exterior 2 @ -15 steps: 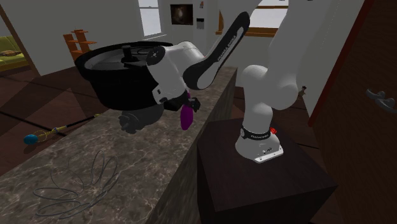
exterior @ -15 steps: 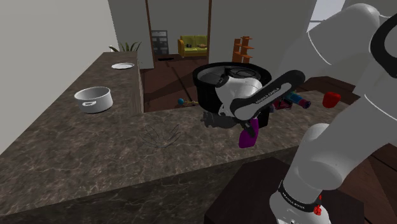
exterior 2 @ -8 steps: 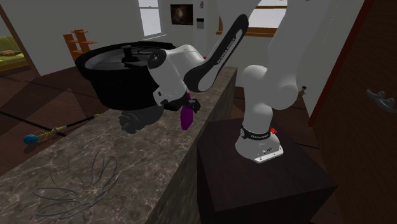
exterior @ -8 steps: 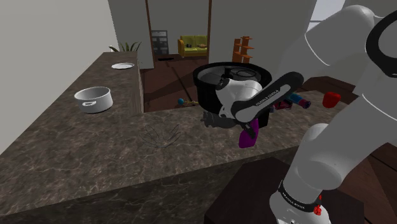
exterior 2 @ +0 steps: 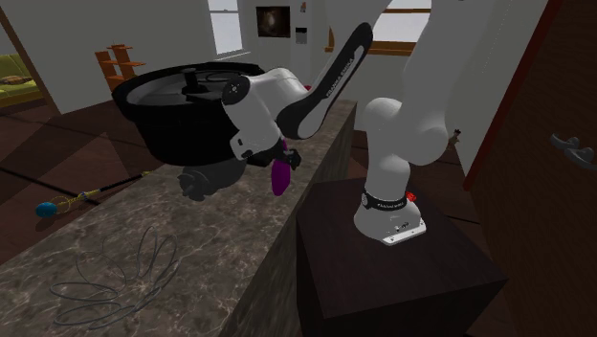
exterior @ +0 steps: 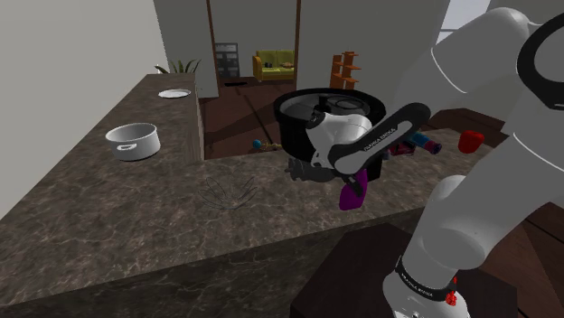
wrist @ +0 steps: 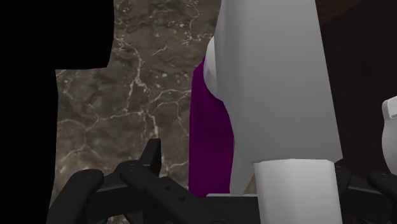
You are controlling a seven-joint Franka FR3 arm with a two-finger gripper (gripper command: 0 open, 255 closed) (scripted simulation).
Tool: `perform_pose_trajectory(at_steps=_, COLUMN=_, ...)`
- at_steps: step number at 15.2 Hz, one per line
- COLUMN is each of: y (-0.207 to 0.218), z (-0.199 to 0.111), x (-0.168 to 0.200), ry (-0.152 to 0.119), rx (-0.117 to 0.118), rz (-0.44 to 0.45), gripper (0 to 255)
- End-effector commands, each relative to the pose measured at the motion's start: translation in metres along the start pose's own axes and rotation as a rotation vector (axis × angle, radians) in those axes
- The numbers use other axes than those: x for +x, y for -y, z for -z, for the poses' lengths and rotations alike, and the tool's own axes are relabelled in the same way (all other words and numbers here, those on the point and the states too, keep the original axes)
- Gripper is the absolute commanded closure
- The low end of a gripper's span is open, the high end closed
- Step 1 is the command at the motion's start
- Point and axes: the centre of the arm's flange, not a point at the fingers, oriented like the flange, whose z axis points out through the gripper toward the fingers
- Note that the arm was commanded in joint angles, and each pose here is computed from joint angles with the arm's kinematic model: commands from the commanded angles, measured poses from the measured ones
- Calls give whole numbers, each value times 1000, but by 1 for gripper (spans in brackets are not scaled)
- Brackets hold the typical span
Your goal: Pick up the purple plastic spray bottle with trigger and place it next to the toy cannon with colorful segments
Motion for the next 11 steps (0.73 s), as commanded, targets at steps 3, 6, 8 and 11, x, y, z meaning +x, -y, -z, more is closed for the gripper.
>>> perform_pose_trajectory(at_steps=3, y=-6, z=0, x=-4, ry=-17, rx=-22, rz=-5, gripper=255)
perform_pose_trajectory(at_steps=6, y=-5, z=14, x=-12, ry=-17, rx=-22, rz=-5, gripper=255)
perform_pose_trajectory(at_steps=8, y=-5, z=22, x=-18, ry=-17, rx=-22, rz=-5, gripper=255)
perform_pose_trajectory(at_steps=11, y=-5, z=36, x=-26, ry=-17, rx=-22, rz=-5, gripper=255)
